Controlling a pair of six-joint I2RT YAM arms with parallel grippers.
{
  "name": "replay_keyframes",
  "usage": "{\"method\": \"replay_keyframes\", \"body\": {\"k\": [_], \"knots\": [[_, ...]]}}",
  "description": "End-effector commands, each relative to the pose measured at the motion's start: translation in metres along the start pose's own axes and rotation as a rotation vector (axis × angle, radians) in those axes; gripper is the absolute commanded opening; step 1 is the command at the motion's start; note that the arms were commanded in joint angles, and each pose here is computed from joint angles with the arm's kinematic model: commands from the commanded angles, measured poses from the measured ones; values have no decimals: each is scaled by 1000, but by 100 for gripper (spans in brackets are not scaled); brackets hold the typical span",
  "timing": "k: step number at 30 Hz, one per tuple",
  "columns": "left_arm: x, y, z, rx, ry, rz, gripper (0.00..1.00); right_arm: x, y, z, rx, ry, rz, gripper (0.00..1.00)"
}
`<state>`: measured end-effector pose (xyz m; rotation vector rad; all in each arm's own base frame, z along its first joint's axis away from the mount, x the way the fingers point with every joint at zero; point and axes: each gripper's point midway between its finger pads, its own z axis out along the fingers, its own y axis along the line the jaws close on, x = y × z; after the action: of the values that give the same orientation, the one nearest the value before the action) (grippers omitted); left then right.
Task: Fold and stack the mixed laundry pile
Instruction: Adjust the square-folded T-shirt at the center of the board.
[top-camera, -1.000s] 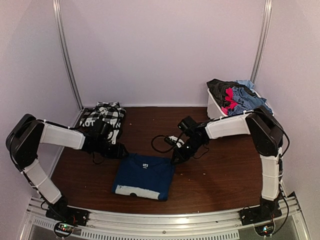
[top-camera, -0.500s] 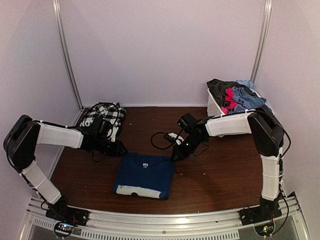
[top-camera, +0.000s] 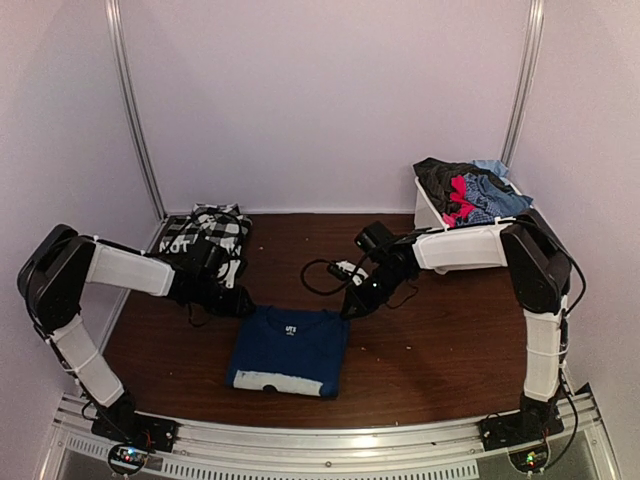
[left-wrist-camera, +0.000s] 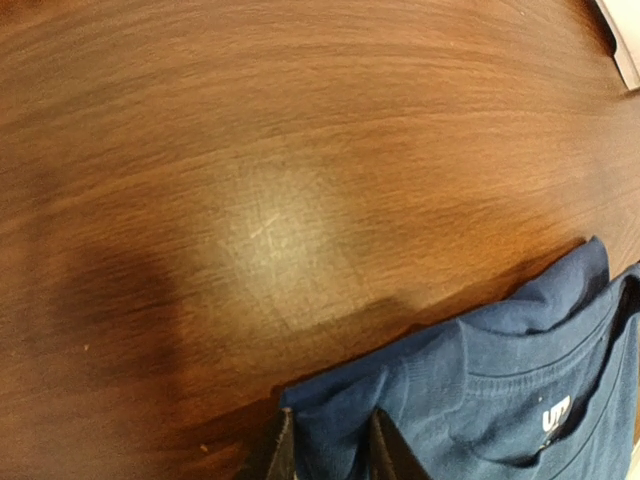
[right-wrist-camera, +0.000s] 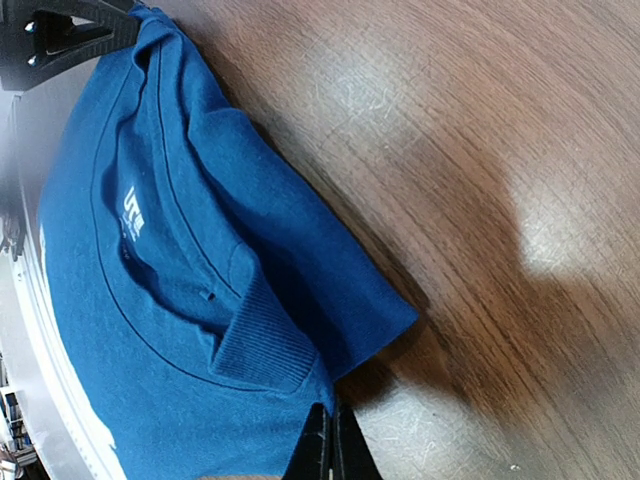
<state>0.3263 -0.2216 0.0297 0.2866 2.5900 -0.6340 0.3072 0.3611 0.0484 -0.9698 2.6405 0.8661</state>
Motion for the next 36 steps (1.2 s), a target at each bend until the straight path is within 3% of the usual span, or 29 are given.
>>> {"method": "replay_keyframes", "body": {"k": [1,4,12,26,31,34,36], "knots": [[-26,-7,-1,26,-70,17,14,-11,1,-11,26,-38,-27,0],[-29,-9,-11,24,-95,19,0,-12,3,-15,29,-45,-30,0],[-33,0,-51,-66,-176,28,0,-36,20,-44,22,-137,-66,0],[-23,49,-6,-142,-145,-110,0,-57,-37,31,131,-104,-44,2],[-22,47,13,-90,-113,-121,0,-65,-80,33,246,-122,6,3],[-33,36,14,-39,-132,-113,3,-77,-104,16,301,-168,32,16],[-44,33,7,-41,-161,-104,17,-87,-104,1,305,-195,18,34]]}}
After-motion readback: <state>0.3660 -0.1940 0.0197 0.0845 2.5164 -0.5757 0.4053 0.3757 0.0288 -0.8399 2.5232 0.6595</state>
